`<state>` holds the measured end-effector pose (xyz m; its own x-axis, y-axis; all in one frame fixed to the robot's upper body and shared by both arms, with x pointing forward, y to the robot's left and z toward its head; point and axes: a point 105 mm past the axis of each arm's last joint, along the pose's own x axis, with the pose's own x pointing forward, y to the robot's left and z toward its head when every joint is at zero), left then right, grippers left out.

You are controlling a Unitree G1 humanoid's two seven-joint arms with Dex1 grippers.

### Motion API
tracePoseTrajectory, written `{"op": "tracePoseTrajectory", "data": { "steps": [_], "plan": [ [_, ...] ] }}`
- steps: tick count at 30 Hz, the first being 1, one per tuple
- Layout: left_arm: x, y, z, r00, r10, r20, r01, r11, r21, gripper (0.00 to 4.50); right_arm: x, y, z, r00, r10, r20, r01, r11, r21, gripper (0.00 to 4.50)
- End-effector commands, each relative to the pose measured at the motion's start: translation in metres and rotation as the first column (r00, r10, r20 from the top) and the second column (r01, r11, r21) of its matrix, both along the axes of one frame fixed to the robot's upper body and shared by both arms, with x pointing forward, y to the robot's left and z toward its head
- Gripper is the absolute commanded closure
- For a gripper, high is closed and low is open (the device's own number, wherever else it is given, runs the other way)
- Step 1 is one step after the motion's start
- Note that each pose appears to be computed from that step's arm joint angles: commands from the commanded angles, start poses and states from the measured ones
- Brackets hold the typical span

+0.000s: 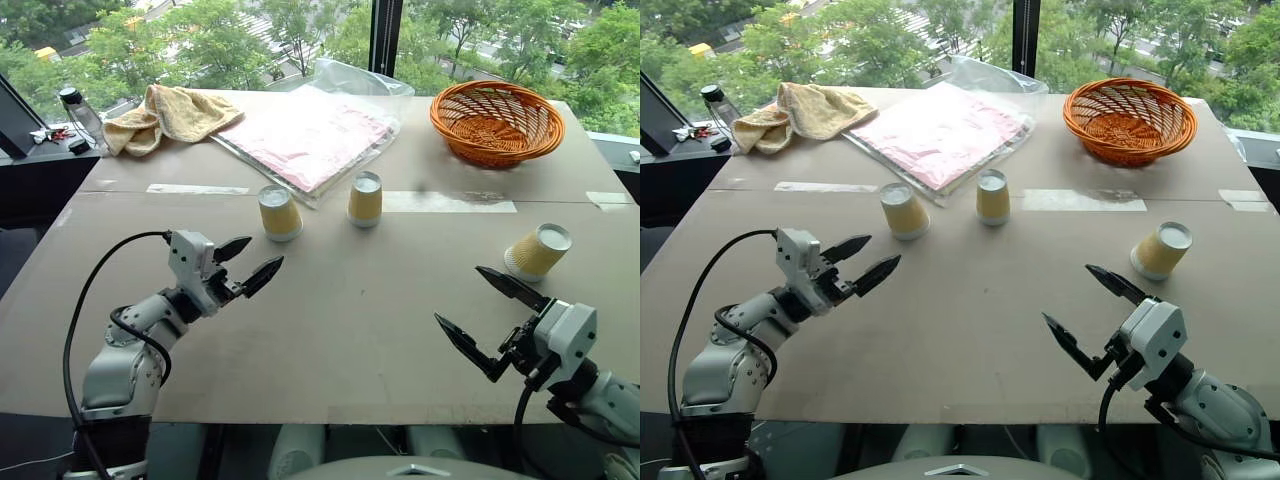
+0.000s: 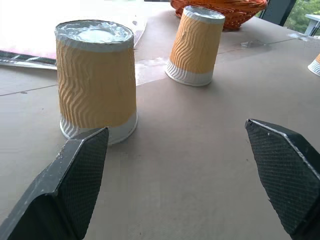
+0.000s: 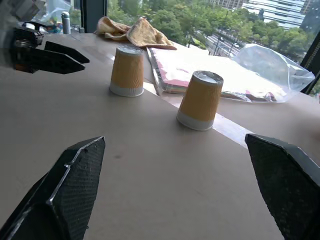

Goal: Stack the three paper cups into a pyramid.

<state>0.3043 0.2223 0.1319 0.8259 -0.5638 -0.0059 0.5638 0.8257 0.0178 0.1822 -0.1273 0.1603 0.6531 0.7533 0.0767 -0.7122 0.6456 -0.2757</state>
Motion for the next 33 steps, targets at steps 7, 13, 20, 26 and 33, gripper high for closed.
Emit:
{"op": "tracePoseTrajectory", "data": {
  "steps": [7, 13, 20, 26, 33],
  "plan": [
    [0.045, -0.002, 0.033, 0.998, 0.005, 0.067, -0.011, 0.996, 0.085, 0.0, -0.01, 0.011, 0.016, 0.996, 0.075, 0.049, -0.075, 0.997, -0.02, 0.08],
    [0.066, -0.018, 0.03, 0.997, -0.05, 0.055, 0.043, 0.992, 0.12, 0.0, -0.013, 0.009, 0.016, 0.998, 0.015, 0.055, -0.013, 0.999, -0.029, 0.08],
    [0.084, -0.022, 0.027, 0.997, -0.065, 0.053, 0.056, 0.988, 0.147, 1.69, -0.019, 0.008, 0.014, 0.998, -0.043, 0.039, 0.044, 0.999, -0.026, 0.0],
    [0.076, -0.034, 0.039, 0.976, -0.205, 0.071, 0.198, 0.976, 0.09, 2.13, -0.021, 0.007, 0.011, 0.997, -0.077, 0.025, 0.078, 0.997, -0.027, 0.0],
    [0.007, -0.081, 0.027, 0.796, -0.605, -0.024, 0.603, 0.788, 0.122, 2.13, -0.021, 0.007, 0.005, 0.995, -0.096, 0.009, 0.096, 0.995, -0.035, 0.0]
  ]
}}
